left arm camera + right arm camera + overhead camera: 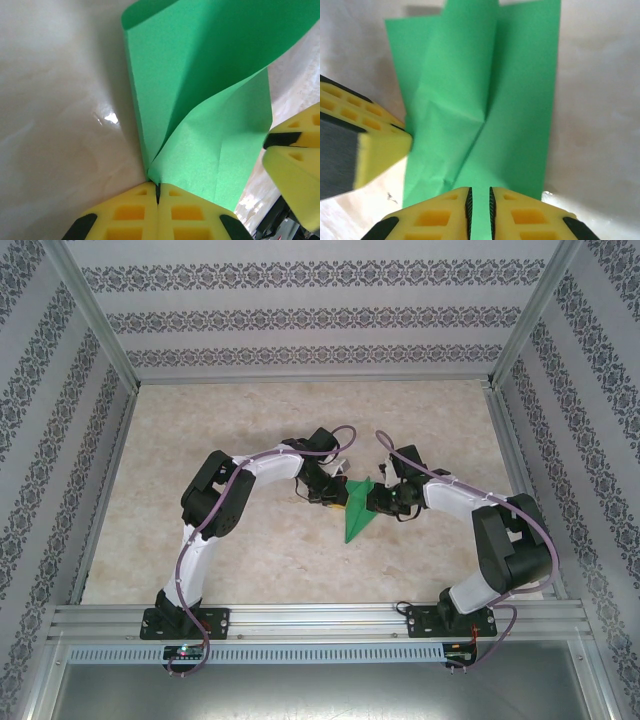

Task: Fold a paper plane with a square sheet of paper (pick it up from the middle)
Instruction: Fourth fold the wing at the center of the table.

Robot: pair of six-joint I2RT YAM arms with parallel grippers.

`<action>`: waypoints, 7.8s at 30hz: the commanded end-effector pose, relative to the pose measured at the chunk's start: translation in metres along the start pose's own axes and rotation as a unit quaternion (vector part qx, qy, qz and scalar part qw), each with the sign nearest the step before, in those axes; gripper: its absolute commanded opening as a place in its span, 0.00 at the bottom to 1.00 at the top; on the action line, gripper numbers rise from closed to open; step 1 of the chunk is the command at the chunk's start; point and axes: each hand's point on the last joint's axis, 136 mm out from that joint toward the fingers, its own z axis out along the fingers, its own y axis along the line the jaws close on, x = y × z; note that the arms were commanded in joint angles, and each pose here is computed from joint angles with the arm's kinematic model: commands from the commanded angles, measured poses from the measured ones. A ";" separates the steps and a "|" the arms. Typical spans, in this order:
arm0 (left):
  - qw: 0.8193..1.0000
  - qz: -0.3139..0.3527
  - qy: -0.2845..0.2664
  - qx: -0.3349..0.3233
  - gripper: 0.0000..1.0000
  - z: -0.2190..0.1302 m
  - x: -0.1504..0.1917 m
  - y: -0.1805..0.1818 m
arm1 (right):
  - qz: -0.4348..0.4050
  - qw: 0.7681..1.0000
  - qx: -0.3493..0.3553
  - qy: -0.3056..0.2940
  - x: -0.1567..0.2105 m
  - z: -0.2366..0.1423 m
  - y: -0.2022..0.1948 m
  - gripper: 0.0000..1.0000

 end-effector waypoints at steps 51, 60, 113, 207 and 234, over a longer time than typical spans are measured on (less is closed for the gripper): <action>0.998 0.032 0.030 -0.053 0.07 0.014 0.006 0.000 | -0.027 0.999 -0.037 -0.020 -0.004 -0.009 0.015 0.14; 0.998 0.034 0.030 -0.049 0.07 0.014 0.005 -0.003 | -0.037 0.996 -0.071 -0.028 -0.019 -0.002 0.038 0.14; 0.996 0.025 -0.065 -0.057 0.43 -0.025 0.036 -0.038 | 0.002 1.000 0.030 0.006 -0.015 0.043 -0.015 0.09; 0.964 0.077 0.013 -0.255 0.11 0.034 0.083 0.044 | 0.144 0.976 -0.163 -0.006 0.005 0.010 0.036 0.08; 0.974 0.108 -0.067 -0.186 0.15 0.000 0.059 -0.023 | 0.139 0.989 -0.038 0.036 0.037 0.050 -0.023 0.07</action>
